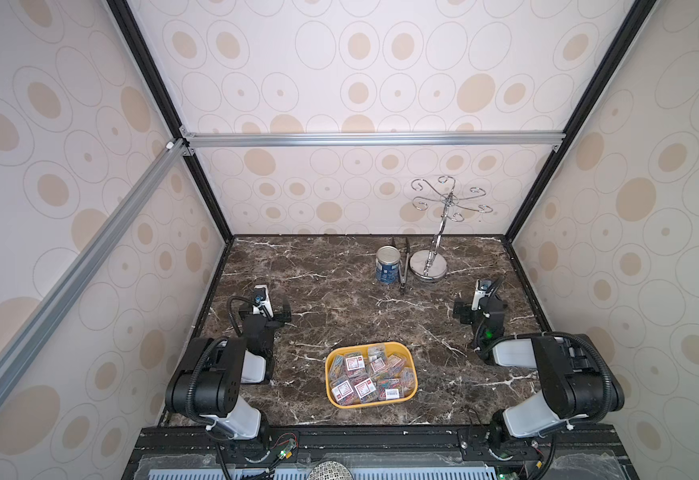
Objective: Take the paper clips out of the storage box
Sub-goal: Pick up the boxed paper clips from the storage box.
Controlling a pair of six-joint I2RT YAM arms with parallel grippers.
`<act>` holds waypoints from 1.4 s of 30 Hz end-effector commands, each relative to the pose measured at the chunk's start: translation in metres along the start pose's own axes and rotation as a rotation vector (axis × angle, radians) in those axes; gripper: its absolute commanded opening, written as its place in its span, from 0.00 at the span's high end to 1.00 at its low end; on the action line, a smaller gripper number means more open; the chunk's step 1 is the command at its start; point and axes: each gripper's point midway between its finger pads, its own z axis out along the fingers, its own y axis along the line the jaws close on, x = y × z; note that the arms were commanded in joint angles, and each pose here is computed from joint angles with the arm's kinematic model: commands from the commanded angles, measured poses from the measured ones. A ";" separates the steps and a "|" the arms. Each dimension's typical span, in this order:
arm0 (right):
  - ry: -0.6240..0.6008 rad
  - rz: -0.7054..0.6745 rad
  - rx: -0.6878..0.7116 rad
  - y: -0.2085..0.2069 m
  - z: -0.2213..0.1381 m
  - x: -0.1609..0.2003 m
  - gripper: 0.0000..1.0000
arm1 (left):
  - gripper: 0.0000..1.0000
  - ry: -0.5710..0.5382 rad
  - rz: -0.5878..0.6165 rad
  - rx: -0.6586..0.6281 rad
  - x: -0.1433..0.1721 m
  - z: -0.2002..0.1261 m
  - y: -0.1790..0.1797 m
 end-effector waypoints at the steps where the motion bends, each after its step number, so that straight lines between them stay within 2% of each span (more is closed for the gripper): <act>1: -0.013 0.004 -0.003 0.001 -0.002 -0.003 0.00 | 0.00 -0.014 0.024 0.004 -0.004 0.000 -0.002; 27: -0.018 -0.005 -0.010 0.003 -0.003 -0.003 0.00 | 0.00 -0.013 0.025 0.004 -0.003 0.000 -0.002; 33: -0.055 -0.025 0.018 0.004 -0.011 -0.010 0.01 | 0.00 -0.026 0.032 0.020 -0.005 -0.003 -0.005; 35: -0.070 -0.009 0.049 -0.004 -0.017 -0.015 0.00 | 0.00 -0.057 0.042 0.049 -0.010 -0.010 -0.010; 39: -0.103 0.007 0.107 -0.012 -0.038 -0.030 0.00 | 0.00 -0.143 0.094 0.189 -0.033 -0.037 -0.031; 42: -0.105 0.065 0.104 -0.013 -0.055 -0.056 0.01 | 0.00 -0.148 0.050 0.115 -0.049 -0.038 -0.017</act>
